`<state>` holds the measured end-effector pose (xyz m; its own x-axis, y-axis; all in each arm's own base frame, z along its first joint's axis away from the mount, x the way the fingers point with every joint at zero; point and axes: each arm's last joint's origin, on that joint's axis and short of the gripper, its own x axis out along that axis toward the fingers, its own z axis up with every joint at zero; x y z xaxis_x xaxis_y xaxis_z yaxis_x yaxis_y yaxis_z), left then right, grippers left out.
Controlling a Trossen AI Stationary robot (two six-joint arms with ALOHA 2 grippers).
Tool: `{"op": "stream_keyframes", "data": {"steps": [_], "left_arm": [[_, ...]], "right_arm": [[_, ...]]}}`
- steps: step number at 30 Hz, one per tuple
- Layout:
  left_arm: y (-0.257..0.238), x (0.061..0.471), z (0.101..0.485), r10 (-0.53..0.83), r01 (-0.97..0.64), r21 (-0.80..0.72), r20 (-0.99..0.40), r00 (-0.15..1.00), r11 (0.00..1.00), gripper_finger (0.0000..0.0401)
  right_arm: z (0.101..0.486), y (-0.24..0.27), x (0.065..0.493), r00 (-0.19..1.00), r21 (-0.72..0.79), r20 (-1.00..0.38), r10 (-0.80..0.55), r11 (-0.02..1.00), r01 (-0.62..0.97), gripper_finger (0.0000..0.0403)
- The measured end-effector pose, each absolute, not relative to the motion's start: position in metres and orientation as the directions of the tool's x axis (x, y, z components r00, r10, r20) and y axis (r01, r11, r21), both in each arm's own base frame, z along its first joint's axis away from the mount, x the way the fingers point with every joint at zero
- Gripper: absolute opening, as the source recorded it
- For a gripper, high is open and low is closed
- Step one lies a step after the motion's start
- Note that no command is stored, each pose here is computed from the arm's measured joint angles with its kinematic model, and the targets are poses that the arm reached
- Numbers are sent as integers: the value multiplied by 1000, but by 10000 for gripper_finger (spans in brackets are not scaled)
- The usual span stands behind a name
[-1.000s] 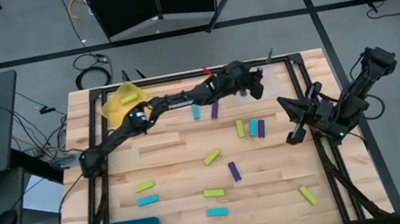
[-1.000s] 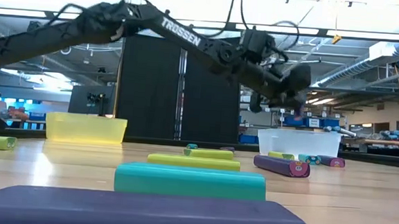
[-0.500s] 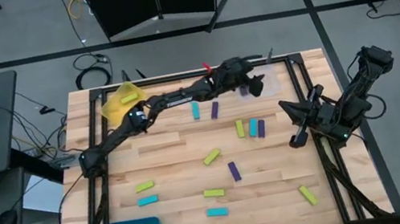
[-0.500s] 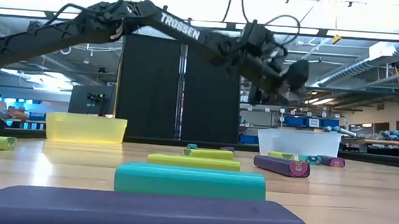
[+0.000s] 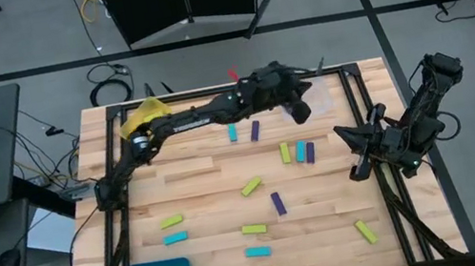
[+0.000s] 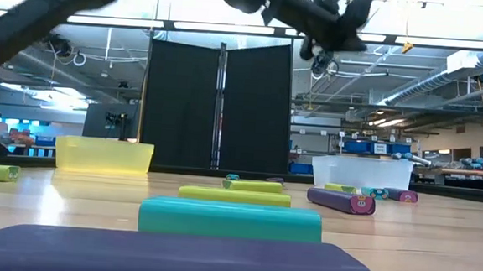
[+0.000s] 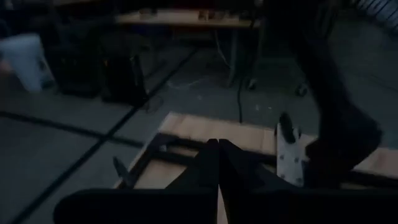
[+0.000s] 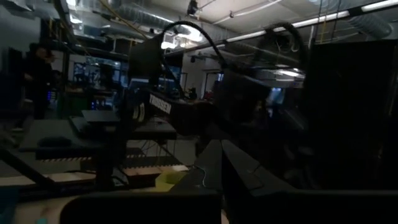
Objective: Sort blocks
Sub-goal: Put the light blue block into the blue bin
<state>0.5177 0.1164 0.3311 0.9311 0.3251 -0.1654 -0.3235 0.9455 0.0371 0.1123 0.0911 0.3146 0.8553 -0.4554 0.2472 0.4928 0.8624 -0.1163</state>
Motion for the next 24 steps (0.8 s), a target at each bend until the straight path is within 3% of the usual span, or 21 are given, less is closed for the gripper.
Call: {"op": "stream_keyframes", "data": {"steps": [7,13,18,21,24], "left_arm": [[98,438,336,351,-351,10,-87,932,936,8],[80,347,308,375,-377,-80,-33,926,923,7],[69,290,279,420,-428,-140,-82,904,893,7],[64,266,269,429,-434,-153,-67,901,888,7],[60,246,268,429,-421,-177,7,903,889,7]], "right_arm": [[314,92,112,858,-120,246,-452,864,489,8],[306,85,119,782,-74,89,-617,778,623,8],[296,83,133,708,-20,38,-705,708,706,8],[287,85,144,682,-1,32,-730,683,731,8],[280,87,158,730,10,101,-676,735,678,8]]}}
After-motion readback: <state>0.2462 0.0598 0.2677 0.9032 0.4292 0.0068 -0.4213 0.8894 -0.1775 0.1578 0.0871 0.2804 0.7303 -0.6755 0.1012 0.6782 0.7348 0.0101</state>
